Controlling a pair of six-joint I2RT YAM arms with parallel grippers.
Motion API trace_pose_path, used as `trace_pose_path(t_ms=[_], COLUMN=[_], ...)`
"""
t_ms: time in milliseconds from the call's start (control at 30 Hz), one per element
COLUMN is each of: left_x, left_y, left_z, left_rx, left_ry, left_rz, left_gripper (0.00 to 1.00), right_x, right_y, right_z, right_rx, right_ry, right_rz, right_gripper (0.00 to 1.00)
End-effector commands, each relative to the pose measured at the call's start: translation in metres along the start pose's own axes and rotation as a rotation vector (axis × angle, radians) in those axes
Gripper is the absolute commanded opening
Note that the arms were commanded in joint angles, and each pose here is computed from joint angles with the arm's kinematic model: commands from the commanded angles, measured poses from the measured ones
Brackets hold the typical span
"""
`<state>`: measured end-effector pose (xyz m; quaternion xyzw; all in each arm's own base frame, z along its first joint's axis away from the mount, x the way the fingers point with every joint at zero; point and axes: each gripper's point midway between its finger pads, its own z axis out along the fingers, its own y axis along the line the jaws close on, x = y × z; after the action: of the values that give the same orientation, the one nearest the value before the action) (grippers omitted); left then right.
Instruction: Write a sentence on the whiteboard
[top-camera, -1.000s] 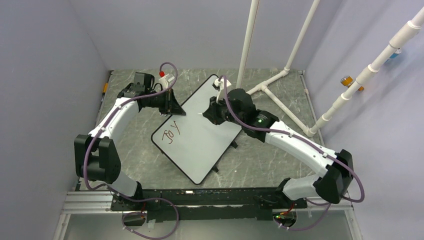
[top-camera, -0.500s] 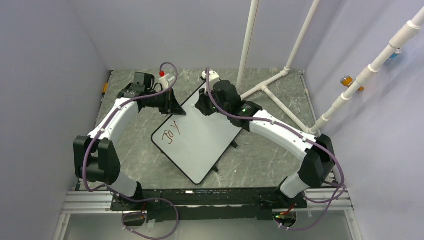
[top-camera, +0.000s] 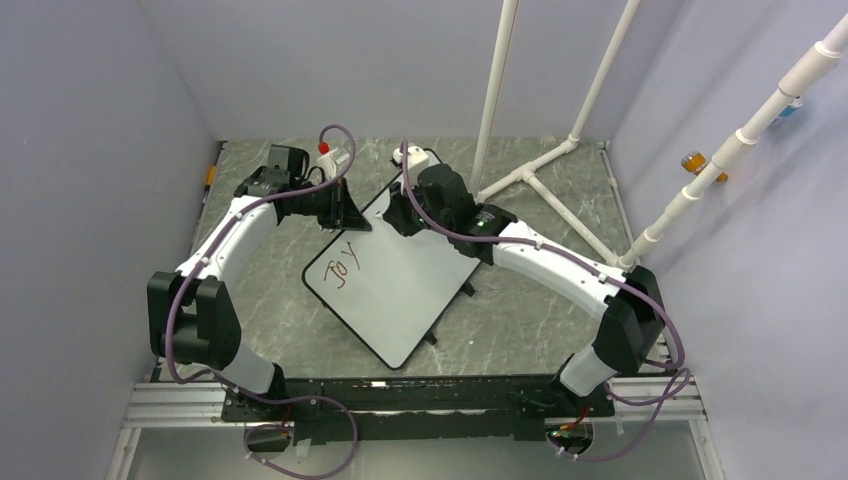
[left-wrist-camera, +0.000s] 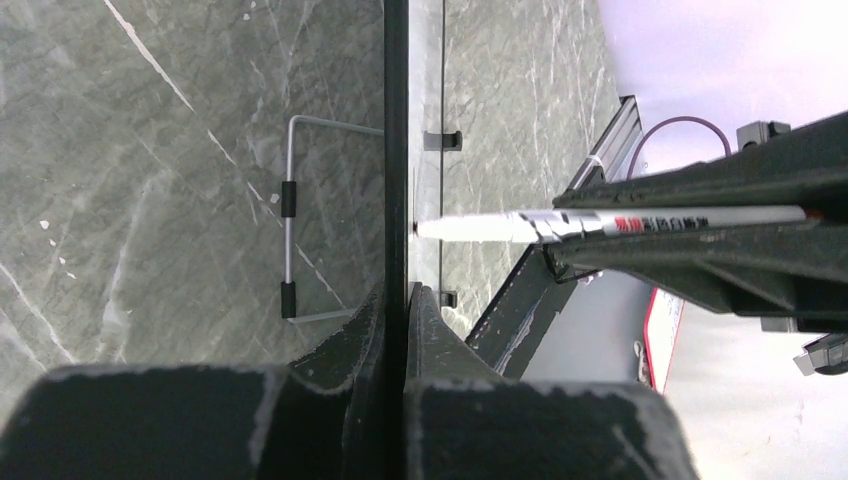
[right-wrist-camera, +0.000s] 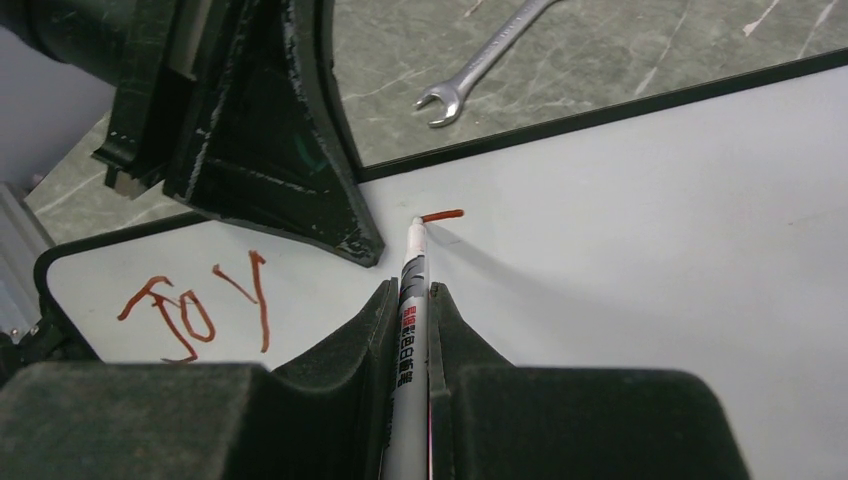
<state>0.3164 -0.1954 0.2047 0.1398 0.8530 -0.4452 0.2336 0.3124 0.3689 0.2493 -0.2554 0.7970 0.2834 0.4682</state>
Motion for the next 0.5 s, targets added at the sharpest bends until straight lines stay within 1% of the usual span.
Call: trace_pose_path(t_ms=[0, 100, 300, 467], left_x=[-0.023, -0.023, -0.023, -0.023], left_y=[-0.003, -0.003, -0.003, -0.002], left_z=[-0.008, -0.008, -0.008, -0.008], left_rx=[-0.036, -0.039, -0.039, -0.041], left_ry=[-0.087, -0.088, -0.088, -0.088], left_rz=[0.159, 0.159, 0.158, 0.158], left_gripper=[0.00, 0.00, 0.00, 0.00], right_x=[0.008, 0.017, 0.031, 0.045], right_y=[0.012, 0.009, -0.007, -0.013], right_z=[0.001, 0.000, -0.002, -0.006], right_rx=[-0.031, -0.017, 0.064, 0.082], right_ry=[0.001, 0.020, 0.044, 0.072], right_rz=[-0.022, -0.022, -0.026, -0.021], right_gripper=[0.00, 0.00, 0.00, 0.00])
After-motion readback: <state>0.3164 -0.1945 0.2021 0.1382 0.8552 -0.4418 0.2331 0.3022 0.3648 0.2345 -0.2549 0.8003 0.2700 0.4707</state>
